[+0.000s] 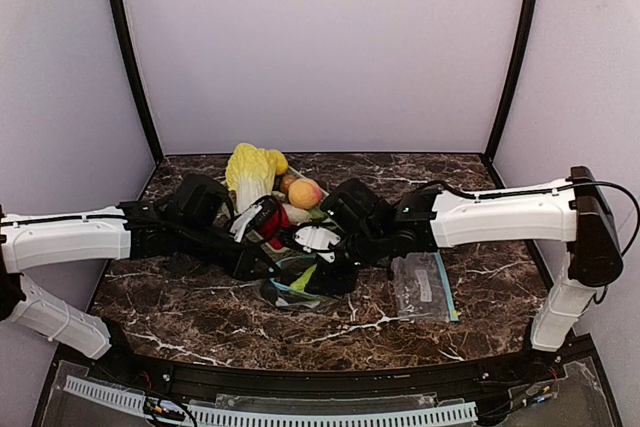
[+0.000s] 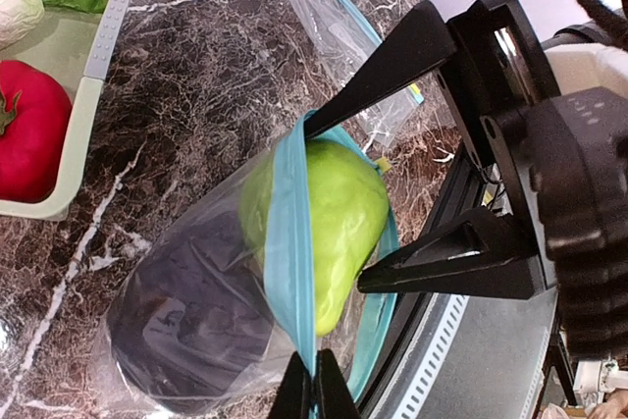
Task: Place the food in the zip-top bag and seal the zipper
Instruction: Pick up the fake fruit from the zipper food storage bag.
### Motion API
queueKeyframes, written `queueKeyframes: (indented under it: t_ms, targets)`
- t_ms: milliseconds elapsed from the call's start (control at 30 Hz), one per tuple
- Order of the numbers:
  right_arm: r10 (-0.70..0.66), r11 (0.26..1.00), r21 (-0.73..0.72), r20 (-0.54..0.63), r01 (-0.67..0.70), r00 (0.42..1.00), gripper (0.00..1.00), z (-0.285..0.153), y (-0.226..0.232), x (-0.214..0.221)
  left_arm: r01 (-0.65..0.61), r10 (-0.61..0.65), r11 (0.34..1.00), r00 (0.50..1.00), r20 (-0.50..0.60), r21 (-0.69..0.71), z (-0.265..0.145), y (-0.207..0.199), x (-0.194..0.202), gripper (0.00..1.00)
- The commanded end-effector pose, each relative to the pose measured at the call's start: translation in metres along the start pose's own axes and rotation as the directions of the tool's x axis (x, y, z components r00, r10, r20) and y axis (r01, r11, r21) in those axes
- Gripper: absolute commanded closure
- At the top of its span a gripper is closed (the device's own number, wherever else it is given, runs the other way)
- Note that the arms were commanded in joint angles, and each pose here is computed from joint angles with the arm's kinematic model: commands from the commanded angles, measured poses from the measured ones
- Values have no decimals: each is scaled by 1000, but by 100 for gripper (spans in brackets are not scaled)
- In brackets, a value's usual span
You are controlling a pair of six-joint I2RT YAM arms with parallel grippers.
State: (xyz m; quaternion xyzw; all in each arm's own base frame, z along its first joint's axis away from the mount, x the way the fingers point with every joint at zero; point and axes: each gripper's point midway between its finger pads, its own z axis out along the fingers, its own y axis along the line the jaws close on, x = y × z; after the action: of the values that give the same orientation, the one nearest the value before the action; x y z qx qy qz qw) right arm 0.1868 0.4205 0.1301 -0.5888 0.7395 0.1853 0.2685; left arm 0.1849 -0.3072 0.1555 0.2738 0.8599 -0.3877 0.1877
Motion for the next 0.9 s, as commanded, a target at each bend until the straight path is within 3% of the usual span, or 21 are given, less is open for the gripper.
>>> queueKeyframes:
  t_ms: [0, 100, 233, 400, 600, 867]
  targets:
    - [-26, 999, 27, -87, 28, 996, 24, 17, -4, 28, -17, 16, 999, 999, 29, 33, -8, -7, -2, 99]
    - [-38, 999, 13, -107, 40, 994, 18, 23, -1, 34, -12, 11, 999, 999, 30, 37, -7, -6, -2, 99]
    - [-38, 998, 40, -110, 42, 993, 18, 26, -7, 33, -5, 3, 999, 999, 40, 49, -6, -8, -4, 99]
    - [-1, 1000, 23, -31, 2, 1000, 33, 19, -4, 12, 21, -23, 999, 998, 61, 34, -7, -3, -3, 99]
    - [76, 996, -52, 136, -69, 988, 41, -37, 11, -26, 208, -190, 968, 973, 130, -142, -21, 47, 6, 99]
    - [268, 963, -100, 308, -249, 913, 39, -98, -9, -53, 316, -289, 940, 938, 193, -130, -26, 64, 16, 99]
